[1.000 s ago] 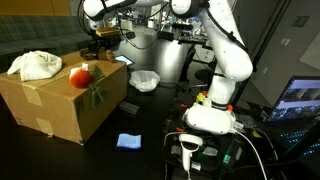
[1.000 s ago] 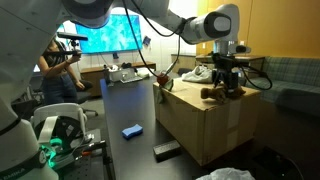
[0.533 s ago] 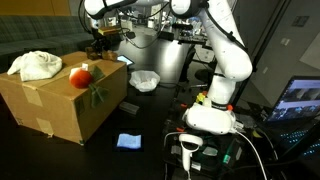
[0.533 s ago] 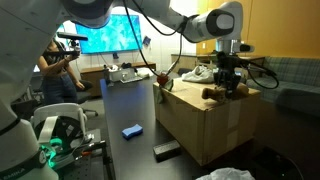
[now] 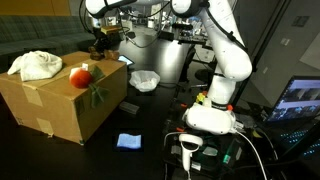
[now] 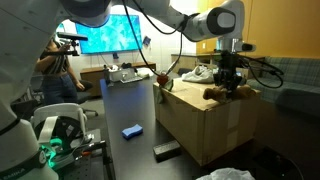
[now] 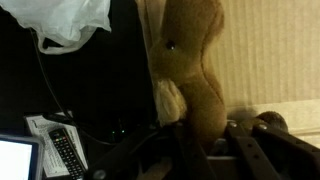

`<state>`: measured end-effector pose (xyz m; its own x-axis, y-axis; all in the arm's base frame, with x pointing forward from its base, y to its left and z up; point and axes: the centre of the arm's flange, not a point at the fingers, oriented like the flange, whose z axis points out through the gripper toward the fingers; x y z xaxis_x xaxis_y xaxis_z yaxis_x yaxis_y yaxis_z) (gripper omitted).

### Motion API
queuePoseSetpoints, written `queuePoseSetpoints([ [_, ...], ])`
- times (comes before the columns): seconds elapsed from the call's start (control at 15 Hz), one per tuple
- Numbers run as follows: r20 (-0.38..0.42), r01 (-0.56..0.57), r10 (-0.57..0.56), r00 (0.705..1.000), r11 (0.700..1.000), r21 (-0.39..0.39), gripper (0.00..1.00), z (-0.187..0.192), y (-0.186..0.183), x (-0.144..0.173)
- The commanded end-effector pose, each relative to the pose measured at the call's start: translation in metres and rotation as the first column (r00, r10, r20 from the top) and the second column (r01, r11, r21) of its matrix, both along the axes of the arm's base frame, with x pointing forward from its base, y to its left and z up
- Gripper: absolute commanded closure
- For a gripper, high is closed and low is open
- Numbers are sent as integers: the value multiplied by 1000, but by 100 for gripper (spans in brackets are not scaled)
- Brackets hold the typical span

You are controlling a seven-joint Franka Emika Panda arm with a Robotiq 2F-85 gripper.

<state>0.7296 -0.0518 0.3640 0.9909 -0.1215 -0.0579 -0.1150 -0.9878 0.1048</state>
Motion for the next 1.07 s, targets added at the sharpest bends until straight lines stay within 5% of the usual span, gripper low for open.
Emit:
queuePoseSetpoints([
  [0.0,-23,-29,30,999,999,30,95,3,-18,-36],
  [1.0,-132,100,-84,988,988,120,95,-43,-76,-213],
])
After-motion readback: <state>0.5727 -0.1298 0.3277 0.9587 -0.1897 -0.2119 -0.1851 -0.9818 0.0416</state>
